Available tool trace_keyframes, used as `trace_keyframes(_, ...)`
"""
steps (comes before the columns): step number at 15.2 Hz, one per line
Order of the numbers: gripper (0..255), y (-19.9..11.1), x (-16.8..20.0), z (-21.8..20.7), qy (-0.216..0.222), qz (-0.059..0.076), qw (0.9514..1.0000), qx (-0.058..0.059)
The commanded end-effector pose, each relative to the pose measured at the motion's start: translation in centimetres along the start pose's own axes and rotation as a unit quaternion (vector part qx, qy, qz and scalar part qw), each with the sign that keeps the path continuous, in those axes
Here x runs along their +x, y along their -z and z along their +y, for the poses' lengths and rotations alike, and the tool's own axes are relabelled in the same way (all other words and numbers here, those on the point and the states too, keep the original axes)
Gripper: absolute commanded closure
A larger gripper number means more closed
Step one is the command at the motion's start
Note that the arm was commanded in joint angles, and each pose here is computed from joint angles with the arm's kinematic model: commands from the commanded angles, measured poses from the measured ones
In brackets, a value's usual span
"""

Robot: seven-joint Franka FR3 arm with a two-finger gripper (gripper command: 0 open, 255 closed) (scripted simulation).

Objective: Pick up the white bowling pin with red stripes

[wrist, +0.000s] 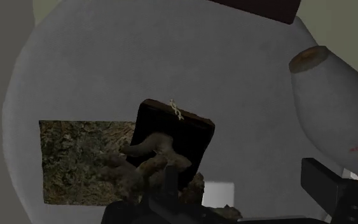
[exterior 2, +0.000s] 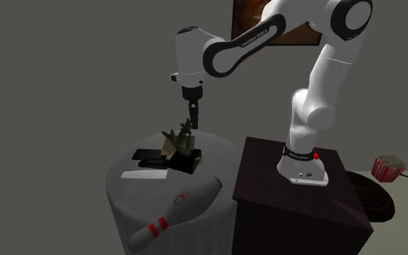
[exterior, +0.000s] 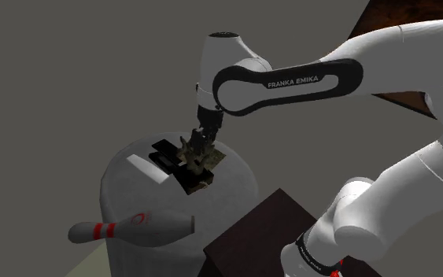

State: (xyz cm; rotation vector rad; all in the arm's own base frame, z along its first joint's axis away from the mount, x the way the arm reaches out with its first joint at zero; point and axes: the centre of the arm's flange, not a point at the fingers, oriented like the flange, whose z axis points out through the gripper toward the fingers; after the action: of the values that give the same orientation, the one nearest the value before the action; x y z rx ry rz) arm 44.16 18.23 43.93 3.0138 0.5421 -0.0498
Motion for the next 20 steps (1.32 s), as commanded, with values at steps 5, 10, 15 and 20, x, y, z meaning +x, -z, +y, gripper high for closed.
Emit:
trace_keyframes(5, 0, -4.3, 4.4, -6.1, 0.069, -0.012, 0.9975, -0.007)
trace_keyframes(10, 0, -7.8, 7.2, -11.3, 0.126, -0.023, 0.9917, -0.013)
trace_keyframes(15, 0, -11.4, 9.3, -16.8, 0.182, -0.033, 0.9825, -0.02)
trace_keyframes(20, 0, -15.1, 10.7, -22.5, 0.238, -0.043, 0.9699, -0.026)
